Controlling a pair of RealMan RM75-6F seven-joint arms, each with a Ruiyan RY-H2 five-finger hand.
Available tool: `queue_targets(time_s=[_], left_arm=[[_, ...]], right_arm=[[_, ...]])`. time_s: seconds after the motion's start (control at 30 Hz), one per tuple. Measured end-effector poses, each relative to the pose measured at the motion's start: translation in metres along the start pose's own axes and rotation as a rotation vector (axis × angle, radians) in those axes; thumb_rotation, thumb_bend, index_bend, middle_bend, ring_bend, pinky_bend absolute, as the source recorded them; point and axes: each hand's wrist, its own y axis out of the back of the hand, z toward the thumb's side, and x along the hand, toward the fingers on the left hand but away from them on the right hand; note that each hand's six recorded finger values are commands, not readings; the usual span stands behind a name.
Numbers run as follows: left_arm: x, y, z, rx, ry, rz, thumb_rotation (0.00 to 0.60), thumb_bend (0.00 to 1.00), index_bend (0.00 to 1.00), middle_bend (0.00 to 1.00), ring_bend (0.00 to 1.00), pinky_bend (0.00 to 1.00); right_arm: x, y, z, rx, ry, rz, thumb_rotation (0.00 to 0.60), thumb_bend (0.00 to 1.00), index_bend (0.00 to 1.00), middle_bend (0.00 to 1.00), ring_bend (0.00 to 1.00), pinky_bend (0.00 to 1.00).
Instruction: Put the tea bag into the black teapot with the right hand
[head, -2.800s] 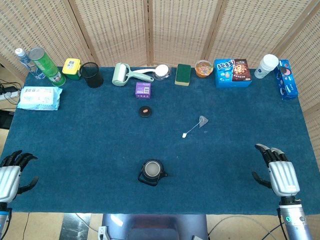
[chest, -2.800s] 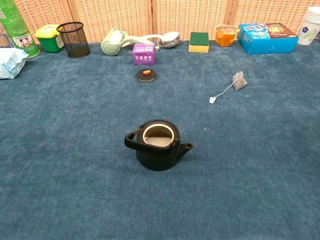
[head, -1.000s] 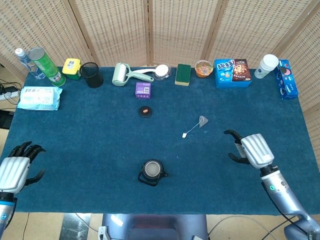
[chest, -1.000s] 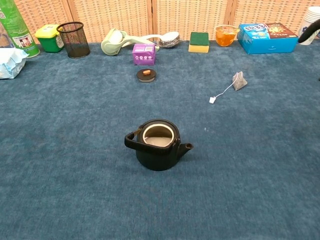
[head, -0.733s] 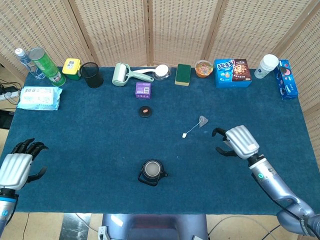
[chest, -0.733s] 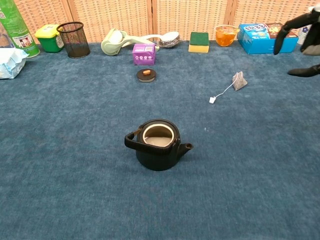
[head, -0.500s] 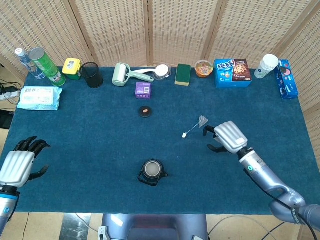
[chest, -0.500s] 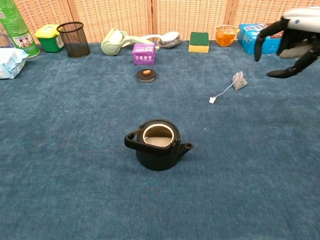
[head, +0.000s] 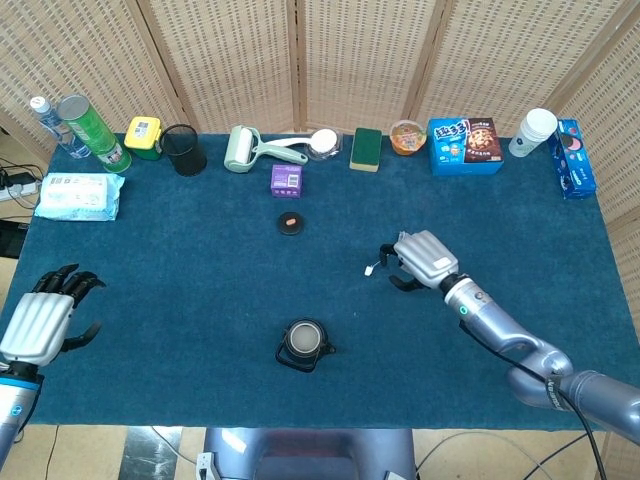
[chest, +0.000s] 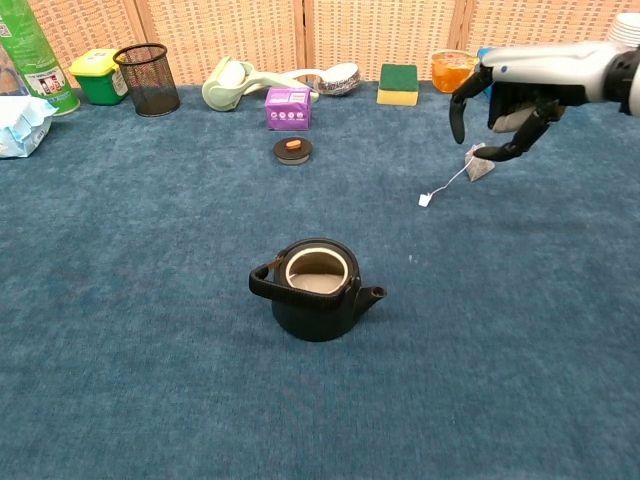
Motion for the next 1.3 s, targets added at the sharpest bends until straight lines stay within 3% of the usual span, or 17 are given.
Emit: queue_targets(time_s=[0.57,1.3], left_arm=[[0.016,0.005,-0.003,-0.023,0.005,0.001,0.600,0.32,0.30,0.25,0.12,0.15],[0.018,0.005,-0.009,-0.023,0.028,-0.006,0.600,0.32,0.30,0.25,0.12,0.15]], right_arm=[[-0.050,-0.023,0.014,0.056,-0.022,0.108,0.600,0.45,0.46,1.00,1.00,1.00],[-0.072,-0.046,0.012,0.142,-0.050,0.140,0.600,0.45,0.49,1.00,1.00,1.00]])
